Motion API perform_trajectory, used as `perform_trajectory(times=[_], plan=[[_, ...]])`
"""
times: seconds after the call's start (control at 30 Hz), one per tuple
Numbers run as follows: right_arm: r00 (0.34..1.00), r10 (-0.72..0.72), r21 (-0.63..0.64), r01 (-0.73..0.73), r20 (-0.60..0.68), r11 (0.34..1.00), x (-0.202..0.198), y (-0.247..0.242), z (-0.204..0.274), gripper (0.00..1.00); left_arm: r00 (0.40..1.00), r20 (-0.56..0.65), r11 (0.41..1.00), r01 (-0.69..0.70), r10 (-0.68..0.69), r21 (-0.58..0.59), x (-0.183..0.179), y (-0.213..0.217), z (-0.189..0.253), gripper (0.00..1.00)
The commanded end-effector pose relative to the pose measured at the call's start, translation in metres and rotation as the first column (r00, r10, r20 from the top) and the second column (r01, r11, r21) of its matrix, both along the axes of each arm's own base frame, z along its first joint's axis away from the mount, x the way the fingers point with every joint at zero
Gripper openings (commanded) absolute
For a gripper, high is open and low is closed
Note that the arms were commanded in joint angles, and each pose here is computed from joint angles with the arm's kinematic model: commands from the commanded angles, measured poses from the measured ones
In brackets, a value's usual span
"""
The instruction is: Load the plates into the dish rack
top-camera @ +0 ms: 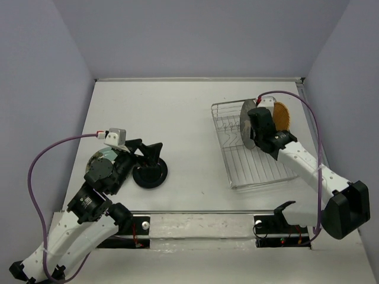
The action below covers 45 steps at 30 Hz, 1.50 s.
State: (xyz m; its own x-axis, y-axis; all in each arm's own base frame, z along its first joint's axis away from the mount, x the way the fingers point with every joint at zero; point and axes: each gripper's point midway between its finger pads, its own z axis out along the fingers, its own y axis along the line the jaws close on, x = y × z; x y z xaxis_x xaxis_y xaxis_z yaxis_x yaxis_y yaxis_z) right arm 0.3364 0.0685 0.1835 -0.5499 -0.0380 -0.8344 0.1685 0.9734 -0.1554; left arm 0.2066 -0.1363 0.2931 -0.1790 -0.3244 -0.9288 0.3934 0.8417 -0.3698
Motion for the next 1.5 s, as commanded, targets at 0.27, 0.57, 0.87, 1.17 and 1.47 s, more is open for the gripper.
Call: perform_trajectory(times=[0.27, 0.57, 0.87, 1.17, 1.47], plan=[[0.981, -0.049, 0.099, 0.031, 0.188, 0.995, 0.000, -0.006, 0.077, 0.72, 1.000, 0.012, 1.000, -0.012, 0.012, 0.001, 0.004, -0.001, 0.004, 0.99], [0.922, 0.250, 0.426, -0.361, 0.296, 0.830, -0.028, 0.087, 0.116, 0.65, 0.998, 0.033, 0.999, -0.049, 0.049, -0.004, 0.008, 0.006, 0.010, 0.99], [0.783, 0.547, 0.601, -0.598, 0.296, 0.531, -0.053, 0.266, 0.082, 0.57, 0.967, 0.091, 0.969, -0.228, 0.236, -0.093, 0.005, 0.052, 0.032, 0.99], [0.729, 0.675, 0.726, -0.525, 0.114, 0.445, -0.069, 0.381, -0.021, 0.56, 0.953, 0.127, 0.957, -0.257, 0.274, -0.137, -0.003, 0.066, 0.041, 0.99], [0.713, 0.700, 0.801, -0.392, -0.046, 0.452, -0.080, 0.408, -0.112, 0.46, 0.965, 0.134, 0.970, -0.207, 0.224, -0.130, -0.004, 0.056, 0.041, 0.99]])
